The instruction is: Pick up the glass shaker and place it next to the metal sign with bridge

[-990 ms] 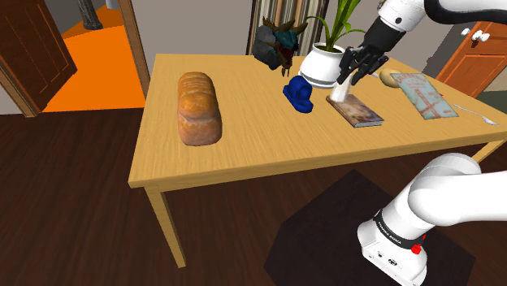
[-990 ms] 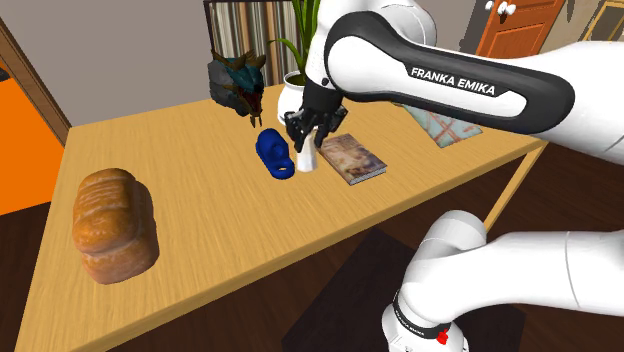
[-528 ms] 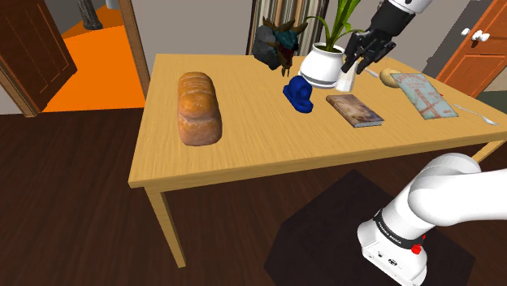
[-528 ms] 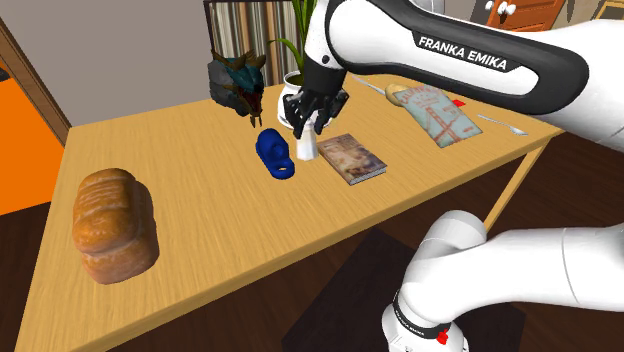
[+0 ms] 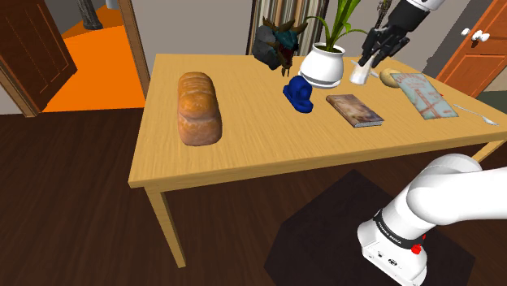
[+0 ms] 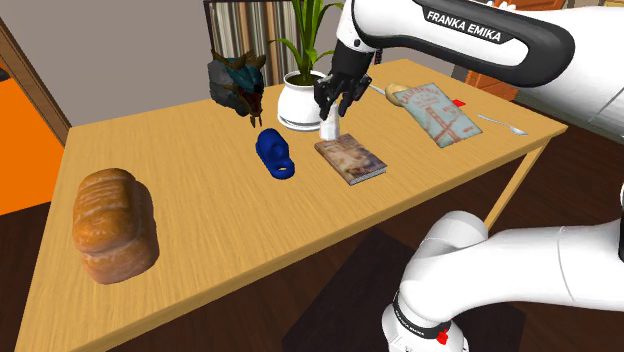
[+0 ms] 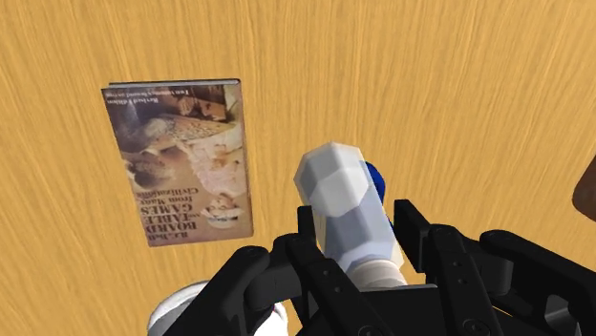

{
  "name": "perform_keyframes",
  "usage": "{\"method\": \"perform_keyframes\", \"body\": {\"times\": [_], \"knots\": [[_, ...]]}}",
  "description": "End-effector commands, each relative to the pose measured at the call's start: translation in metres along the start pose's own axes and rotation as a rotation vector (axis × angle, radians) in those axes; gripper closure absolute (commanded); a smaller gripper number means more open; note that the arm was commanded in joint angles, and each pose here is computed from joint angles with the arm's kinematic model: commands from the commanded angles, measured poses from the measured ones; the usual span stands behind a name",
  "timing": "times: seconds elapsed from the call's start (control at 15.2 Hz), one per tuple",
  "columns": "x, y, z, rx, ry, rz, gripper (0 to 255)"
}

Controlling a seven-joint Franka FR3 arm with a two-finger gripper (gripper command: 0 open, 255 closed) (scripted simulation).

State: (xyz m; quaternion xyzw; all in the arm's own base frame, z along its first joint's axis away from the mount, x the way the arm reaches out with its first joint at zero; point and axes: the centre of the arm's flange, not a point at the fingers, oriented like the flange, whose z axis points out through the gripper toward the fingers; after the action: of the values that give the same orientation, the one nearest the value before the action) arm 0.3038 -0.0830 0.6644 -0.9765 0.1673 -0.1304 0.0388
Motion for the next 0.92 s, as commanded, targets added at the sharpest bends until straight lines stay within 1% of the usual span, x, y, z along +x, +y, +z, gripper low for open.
{"method": "perform_keyframes", "body": {"times": [0.0, 0.86], "knots": [[0.009, 0.025, -0.001, 0.0, 0.001, -0.001, 255], [0.069, 0.186, -0.006, 0.0, 0.001, -0.001, 255]]}}
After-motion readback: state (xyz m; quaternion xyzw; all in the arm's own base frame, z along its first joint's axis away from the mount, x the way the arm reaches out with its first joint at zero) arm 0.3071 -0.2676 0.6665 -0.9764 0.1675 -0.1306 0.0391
